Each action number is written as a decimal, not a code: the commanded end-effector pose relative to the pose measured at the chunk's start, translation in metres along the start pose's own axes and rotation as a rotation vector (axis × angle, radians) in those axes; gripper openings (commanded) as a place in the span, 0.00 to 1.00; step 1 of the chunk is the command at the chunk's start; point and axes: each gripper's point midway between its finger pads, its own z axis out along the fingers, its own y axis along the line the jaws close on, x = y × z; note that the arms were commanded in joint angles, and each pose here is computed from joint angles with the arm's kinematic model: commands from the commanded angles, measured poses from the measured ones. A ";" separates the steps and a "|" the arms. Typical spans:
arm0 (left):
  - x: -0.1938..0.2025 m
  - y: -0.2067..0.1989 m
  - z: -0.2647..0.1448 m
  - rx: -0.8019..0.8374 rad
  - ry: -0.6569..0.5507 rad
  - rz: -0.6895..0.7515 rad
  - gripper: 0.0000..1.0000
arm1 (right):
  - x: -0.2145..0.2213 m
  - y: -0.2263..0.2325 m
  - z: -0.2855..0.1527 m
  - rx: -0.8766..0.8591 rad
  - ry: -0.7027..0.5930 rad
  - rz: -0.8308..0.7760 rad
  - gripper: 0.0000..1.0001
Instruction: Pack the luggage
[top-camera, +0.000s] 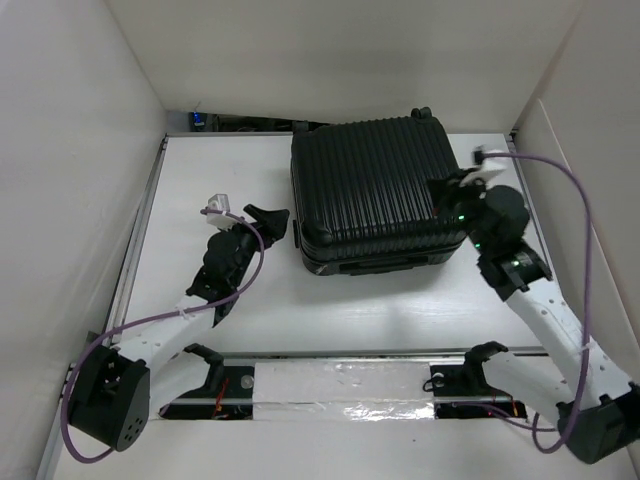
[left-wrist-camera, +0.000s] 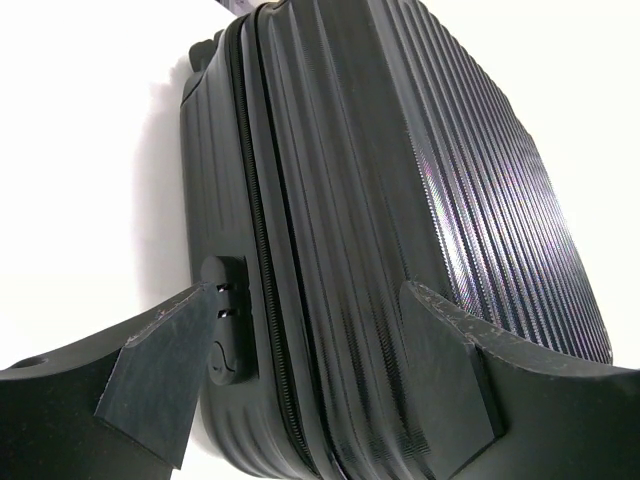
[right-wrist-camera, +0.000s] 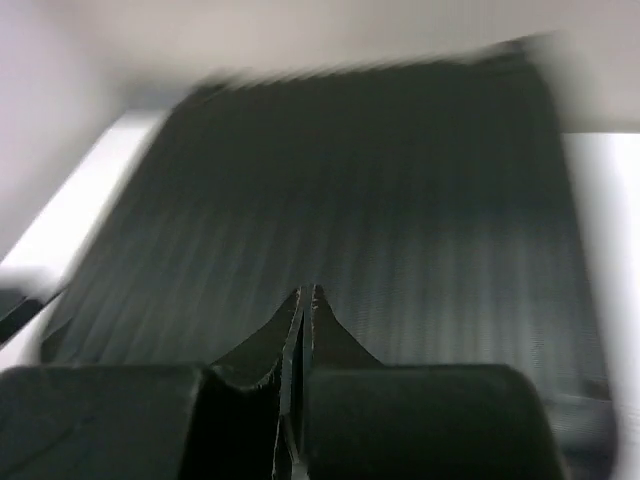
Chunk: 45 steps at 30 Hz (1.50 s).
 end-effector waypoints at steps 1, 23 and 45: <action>-0.016 -0.011 -0.001 0.022 -0.051 -0.004 0.70 | -0.043 -0.092 -0.015 0.271 -0.116 0.032 0.00; 0.044 0.030 0.015 -0.106 0.123 0.089 0.63 | 0.076 -0.188 0.147 0.134 0.348 0.177 0.36; 0.201 -0.086 -0.074 0.209 0.427 0.087 0.53 | 0.093 -0.023 0.269 -0.325 0.524 0.037 0.63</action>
